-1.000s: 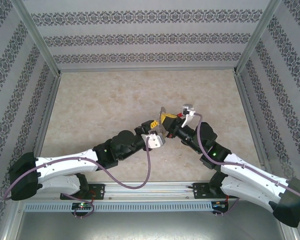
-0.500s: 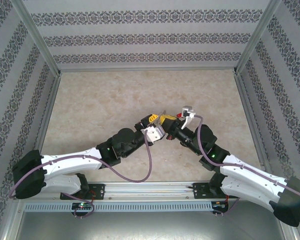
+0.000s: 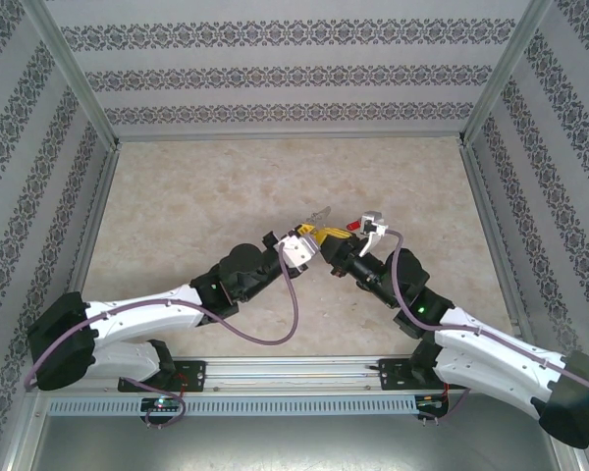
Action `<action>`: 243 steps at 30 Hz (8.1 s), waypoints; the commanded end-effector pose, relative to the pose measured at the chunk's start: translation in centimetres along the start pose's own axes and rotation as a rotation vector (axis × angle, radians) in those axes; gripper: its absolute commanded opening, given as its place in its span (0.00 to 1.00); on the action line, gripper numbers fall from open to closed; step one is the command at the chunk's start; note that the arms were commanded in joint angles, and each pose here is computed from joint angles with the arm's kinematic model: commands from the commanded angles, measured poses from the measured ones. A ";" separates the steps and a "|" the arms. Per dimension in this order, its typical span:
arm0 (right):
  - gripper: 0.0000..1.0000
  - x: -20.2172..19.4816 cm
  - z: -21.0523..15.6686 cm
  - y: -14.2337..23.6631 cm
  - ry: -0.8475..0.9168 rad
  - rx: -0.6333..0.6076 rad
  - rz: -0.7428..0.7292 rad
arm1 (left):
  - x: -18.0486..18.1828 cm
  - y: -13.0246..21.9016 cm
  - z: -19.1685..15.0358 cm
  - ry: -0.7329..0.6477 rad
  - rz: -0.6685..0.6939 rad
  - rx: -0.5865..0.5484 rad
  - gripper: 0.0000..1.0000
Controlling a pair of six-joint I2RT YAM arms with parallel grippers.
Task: Put the keys on the keyring
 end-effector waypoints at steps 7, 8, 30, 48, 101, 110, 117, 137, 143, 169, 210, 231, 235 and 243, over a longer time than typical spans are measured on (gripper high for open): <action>0.50 2.2 -0.2 2.7 0.314 0.095 0.068 | 2.1 4.9 1.1 0.174 -0.284 -0.041 0.00; 0.50 2.5 0.1 3.0 0.366 0.098 0.076 | 1.8 5.4 1.3 0.177 -0.330 -0.037 0.00; 0.56 9.6 -2.3 7.1 1.122 0.330 0.495 | -3.1 14.9 4.9 0.272 -0.829 0.081 0.00; 0.36 11.2 -5.8 6.9 1.472 0.471 0.521 | -5.0 16.4 5.5 0.346 -1.030 0.096 0.00; 0.17 13.0 -8.1 5.7 1.485 0.418 0.631 | -5.3 15.5 5.6 0.386 -1.061 0.090 0.00; 0.10 12.9 -8.1 5.6 1.492 0.419 0.627 | -5.2 15.4 5.7 0.386 -1.054 0.088 0.00; 0.00 12.9 -8.0 5.6 1.497 0.414 0.614 | -5.1 15.4 5.8 0.378 -1.046 0.080 0.00; 0.00 13.0 -6.9 5.8 1.448 0.371 0.607 | -4.9 15.2 6.0 0.373 -1.023 0.070 0.00; 0.00 12.9 -6.5 6.0 1.422 0.355 0.611 | -4.6 14.8 6.0 0.367 -0.992 0.058 0.09; 0.00 11.4 -4.1 4.1 1.253 0.377 0.467 | -3.1 14.3 6.2 0.148 -0.752 0.015 0.39; 0.00 10.9 -4.9 3.6 1.213 0.403 0.465 | -4.1 11.4 5.7 -0.043 -0.626 0.035 0.16; 0.26 10.2 -4.0 4.8 1.170 0.352 0.431 | -4.1 13.0 6.3 -0.026 -0.640 -0.023 0.00; 0.25 9.7 -3.8 5.5 1.152 0.343 0.419 | -4.4 13.4 6.3 -0.020 -0.667 -0.028 0.00; 0.23 11.1 -4.7 7.7 1.131 0.318 0.572 | -5.5 14.8 6.8 0.004 -0.760 -0.059 0.00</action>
Point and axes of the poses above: each hand's point on the last joint's axis, 136 mm out from that joint toward the fingers, its own y axis back along the fingers, its own x axis along the line the jaws close on, z = x × y, the point moved 1 cm from there along y, back along the fingers, and after that the axes turned 1 degree about -y, right-handed, at the moved point
